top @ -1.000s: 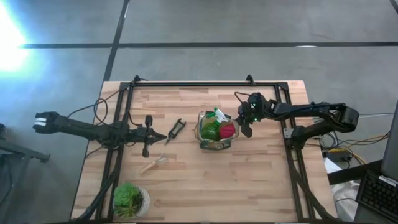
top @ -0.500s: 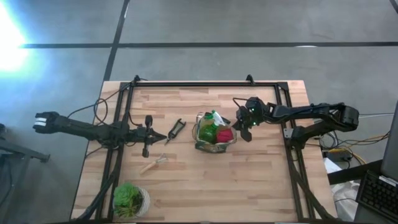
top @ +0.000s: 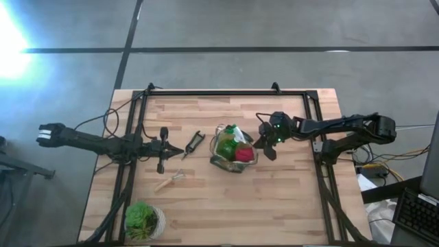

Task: Pick & Place Garden tools in Gardening bag
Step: Adjust the gardening bag

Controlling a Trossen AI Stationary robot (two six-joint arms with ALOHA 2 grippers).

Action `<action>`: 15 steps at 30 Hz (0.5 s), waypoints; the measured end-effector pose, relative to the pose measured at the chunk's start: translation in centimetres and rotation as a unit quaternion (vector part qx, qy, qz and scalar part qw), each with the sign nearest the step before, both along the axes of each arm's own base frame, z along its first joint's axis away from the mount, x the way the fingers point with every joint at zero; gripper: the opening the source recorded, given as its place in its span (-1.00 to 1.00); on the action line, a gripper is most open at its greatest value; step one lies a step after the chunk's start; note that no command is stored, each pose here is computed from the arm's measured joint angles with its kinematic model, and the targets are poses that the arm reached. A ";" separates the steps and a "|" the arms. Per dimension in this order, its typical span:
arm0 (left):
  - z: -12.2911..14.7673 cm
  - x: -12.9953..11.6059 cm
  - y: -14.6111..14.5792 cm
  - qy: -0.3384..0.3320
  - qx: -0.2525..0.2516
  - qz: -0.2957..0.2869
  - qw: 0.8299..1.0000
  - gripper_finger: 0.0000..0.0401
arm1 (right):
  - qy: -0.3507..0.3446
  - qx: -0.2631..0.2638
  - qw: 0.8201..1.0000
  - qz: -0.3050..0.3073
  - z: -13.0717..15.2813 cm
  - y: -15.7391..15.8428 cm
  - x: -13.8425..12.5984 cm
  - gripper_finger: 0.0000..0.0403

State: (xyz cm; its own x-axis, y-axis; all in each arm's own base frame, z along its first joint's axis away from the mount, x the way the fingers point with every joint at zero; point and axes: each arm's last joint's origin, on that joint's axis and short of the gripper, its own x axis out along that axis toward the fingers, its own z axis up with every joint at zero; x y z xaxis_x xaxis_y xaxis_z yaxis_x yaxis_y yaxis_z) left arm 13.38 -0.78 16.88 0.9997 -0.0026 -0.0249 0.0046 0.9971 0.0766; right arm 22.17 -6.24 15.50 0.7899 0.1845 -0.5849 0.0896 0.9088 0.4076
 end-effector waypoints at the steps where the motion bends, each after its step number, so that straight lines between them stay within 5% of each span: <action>1: 0.0 0.0 0.0 0.000 0.000 0.000 1.000 -0.96 | -0.002 0.001 1.000 0.003 0.0 0.2 0.1 -0.96; 8: 0.0 0.0 0.0 0.000 0.000 0.000 1.000 -0.96 | 0.016 -0.047 0.999 -0.015 -0.2 0.0 -0.1 -0.96; 15: 0.0 0.0 0.0 0.000 0.000 0.001 1.000 -0.96 | 0.083 -0.038 0.996 -0.023 -1.2 -0.4 -1.2 -0.96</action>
